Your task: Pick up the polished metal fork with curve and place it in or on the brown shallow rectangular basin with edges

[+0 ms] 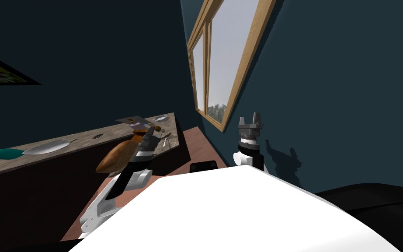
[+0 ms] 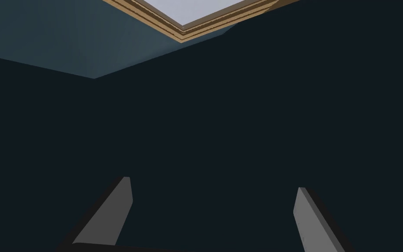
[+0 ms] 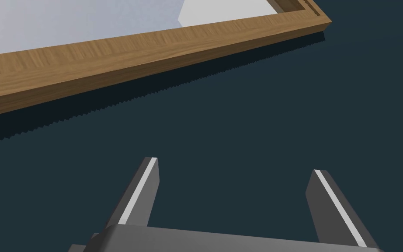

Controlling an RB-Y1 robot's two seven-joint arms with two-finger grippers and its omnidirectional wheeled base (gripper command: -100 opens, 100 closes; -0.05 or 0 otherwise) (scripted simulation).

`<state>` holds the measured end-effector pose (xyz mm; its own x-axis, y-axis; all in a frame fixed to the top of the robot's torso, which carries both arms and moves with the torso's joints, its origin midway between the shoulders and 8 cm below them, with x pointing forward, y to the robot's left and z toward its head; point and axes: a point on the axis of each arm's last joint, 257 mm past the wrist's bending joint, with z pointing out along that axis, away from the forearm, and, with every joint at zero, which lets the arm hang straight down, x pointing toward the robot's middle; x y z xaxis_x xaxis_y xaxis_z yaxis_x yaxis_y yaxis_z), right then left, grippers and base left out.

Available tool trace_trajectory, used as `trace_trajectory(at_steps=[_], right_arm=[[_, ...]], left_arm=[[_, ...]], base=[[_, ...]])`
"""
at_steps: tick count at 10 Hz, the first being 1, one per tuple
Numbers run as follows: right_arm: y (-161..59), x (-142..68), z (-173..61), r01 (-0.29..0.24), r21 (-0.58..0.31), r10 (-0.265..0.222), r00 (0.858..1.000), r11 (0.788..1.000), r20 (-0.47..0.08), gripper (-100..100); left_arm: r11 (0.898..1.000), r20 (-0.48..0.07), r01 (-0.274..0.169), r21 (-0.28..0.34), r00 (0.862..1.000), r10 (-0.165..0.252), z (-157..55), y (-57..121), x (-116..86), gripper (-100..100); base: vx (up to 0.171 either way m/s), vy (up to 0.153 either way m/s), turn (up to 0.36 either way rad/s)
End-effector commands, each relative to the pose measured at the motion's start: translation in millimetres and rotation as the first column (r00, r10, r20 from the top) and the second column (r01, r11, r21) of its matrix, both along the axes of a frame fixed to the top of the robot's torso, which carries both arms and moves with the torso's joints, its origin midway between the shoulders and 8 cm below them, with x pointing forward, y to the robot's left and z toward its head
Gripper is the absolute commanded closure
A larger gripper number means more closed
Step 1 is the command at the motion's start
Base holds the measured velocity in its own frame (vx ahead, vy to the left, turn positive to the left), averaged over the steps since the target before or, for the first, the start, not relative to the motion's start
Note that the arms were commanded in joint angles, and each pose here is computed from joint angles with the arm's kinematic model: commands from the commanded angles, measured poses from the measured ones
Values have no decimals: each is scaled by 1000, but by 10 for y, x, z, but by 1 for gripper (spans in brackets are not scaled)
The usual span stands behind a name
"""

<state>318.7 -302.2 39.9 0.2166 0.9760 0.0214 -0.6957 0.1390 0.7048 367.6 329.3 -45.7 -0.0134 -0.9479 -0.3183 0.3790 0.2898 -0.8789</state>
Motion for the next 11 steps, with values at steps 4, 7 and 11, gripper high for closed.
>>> trace_trajectory(at_steps=[4,7,11], right_arm=[[0,0,0,0,0,0,1000,1000,0,0],[0,0,0,0,0,0,1000,1000,0,0],[0,1,1,0,0,0,1000,1000,0,0]], left_arm=[[1000,0,0,-3,1000,0,11,6,2,-100],[1000,0,0,-3,1000,0,11,6,2,-100],[999,-83,-7,39,997,10,-150,84,181,-100]], base=[[5,0,1],[-3,3,11],[-21,68,-148]])
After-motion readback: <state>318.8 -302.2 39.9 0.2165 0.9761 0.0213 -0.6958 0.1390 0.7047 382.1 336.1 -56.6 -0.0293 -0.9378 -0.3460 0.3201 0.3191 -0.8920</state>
